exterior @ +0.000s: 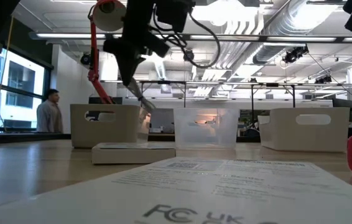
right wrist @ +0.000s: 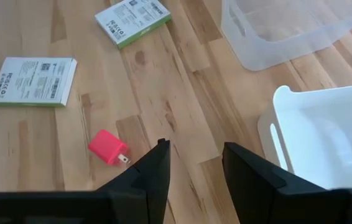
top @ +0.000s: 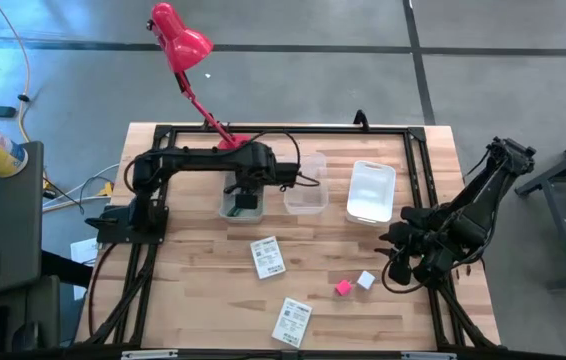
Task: Pick and place items into bin
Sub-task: Put the white charger cable into the gray bin
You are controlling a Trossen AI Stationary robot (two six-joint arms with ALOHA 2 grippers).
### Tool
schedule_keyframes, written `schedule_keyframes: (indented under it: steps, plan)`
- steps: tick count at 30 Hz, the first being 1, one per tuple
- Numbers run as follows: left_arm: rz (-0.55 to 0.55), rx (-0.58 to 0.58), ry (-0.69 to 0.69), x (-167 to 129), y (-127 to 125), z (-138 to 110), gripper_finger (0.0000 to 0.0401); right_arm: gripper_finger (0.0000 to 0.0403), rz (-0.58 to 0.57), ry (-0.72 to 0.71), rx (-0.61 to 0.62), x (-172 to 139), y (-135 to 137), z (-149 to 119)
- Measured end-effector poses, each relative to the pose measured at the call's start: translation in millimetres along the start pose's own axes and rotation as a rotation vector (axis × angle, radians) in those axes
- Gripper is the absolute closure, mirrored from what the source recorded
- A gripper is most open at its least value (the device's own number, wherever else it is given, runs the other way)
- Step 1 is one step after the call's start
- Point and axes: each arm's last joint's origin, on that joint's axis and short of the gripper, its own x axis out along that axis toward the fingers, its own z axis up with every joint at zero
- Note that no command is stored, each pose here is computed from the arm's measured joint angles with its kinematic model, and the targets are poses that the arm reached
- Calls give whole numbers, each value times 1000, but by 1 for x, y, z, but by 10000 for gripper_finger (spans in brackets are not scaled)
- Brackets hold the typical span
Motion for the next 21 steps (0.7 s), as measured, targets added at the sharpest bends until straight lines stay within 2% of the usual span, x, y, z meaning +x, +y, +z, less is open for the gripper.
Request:
schedule_keyframes:
  steps: [12, 17, 21]
  plan:
    - [5, -169, -11, -9, 0, -45, 389, 265, -39, -63, -47, 0, -1, 2]
    - [-33, -192, -11, -7, -2, -47, 389, 265, -48, -78, -56, 0, -2, 2]
    - [-86, -208, -38, 7, -10, -39, 389, 265, -46, -76, -55, 0, -1, 2]
